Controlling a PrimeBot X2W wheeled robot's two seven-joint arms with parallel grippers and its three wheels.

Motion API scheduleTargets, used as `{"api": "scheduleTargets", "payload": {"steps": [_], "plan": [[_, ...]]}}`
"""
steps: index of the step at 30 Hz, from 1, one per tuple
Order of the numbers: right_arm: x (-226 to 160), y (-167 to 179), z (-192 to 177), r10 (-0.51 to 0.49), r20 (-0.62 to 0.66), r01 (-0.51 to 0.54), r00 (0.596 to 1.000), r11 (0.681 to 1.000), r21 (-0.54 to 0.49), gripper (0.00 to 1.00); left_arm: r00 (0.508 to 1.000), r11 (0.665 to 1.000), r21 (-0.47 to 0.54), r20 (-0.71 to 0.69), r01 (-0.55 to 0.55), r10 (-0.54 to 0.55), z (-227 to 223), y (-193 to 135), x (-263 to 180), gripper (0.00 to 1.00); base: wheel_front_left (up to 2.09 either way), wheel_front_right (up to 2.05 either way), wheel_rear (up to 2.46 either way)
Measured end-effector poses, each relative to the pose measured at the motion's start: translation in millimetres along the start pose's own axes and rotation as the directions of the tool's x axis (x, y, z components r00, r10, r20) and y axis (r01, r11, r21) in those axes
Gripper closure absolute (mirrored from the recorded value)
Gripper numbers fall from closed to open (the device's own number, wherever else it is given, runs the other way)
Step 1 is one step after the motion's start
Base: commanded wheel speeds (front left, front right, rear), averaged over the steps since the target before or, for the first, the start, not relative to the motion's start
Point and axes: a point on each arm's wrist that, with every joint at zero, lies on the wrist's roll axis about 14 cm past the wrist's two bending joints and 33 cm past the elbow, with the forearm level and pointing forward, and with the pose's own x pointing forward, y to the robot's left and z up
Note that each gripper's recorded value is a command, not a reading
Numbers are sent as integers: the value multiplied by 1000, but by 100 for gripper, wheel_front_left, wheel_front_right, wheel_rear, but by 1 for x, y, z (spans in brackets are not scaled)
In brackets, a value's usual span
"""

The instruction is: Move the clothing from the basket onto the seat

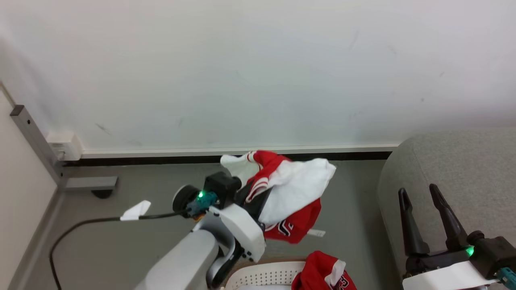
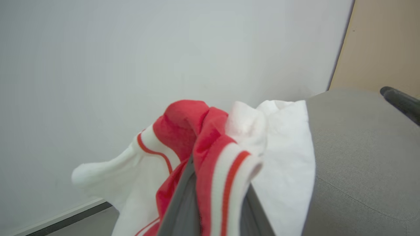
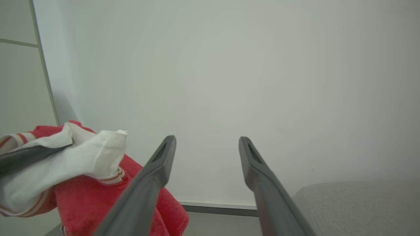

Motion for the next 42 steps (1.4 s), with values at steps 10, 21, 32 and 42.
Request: {"api": "scheduleTargets", "payload": {"steps": [10,21,32,42], "plan": [[0,30,-20,88,-59,-86,994,996,28,0,994,1000,3,110,0,-1,59,6,5,100,0,0,0],[-1,45,-40,167,-130,-167,977,986,14,0,994,1000,-14,112,13,-11,59,2,5,100,0,0,0],[1,66,-86,318,-306,-346,897,937,-40,0,996,998,-42,84,44,-41,49,-9,-2,100,0,0,0],[13,96,-115,444,-432,-516,785,854,-61,0,997,997,-59,57,58,-54,43,-19,-15,100,0,0,0]]}}
